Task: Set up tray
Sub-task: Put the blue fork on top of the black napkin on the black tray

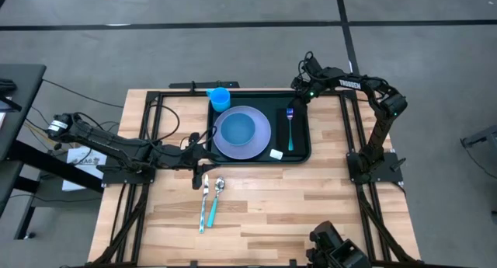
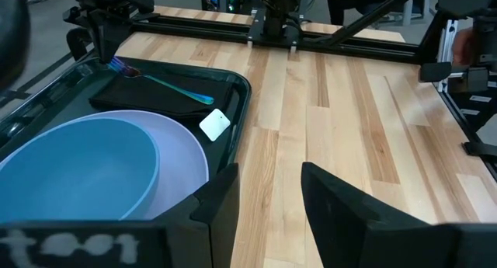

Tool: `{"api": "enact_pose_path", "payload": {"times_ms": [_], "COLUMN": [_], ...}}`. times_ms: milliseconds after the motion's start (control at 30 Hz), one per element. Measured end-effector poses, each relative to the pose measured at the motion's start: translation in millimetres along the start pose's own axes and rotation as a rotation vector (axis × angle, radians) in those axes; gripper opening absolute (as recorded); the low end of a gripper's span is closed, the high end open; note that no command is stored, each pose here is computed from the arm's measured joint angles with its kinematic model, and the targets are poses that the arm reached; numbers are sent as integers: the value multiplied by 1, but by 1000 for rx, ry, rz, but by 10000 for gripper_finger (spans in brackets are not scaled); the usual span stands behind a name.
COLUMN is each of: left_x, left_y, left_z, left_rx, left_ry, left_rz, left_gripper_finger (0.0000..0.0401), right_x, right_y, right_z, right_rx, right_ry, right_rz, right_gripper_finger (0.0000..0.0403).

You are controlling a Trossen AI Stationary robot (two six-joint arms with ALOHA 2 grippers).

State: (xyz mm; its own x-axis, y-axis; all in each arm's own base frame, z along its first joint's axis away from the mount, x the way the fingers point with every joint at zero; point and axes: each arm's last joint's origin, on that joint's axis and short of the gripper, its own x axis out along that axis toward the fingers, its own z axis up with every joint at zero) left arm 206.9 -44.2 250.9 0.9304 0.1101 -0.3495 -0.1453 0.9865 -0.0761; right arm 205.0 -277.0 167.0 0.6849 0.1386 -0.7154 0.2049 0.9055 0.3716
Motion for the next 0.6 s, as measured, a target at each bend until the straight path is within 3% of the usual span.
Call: {"api": "enact_pose_path", "payload": {"times_ms": [600], "left_x": [0], "left_y": [0], "left_z": [0], "left_rx": [-1], "left_ry": [1], "left_rz": [0], "left_gripper_finger": [128], "right_x": [0], "right_y": [0], "right_z": [0], "right_rx": [2], "right_ry": [0], "right_rz": [0], "right_gripper_finger": [46]}}
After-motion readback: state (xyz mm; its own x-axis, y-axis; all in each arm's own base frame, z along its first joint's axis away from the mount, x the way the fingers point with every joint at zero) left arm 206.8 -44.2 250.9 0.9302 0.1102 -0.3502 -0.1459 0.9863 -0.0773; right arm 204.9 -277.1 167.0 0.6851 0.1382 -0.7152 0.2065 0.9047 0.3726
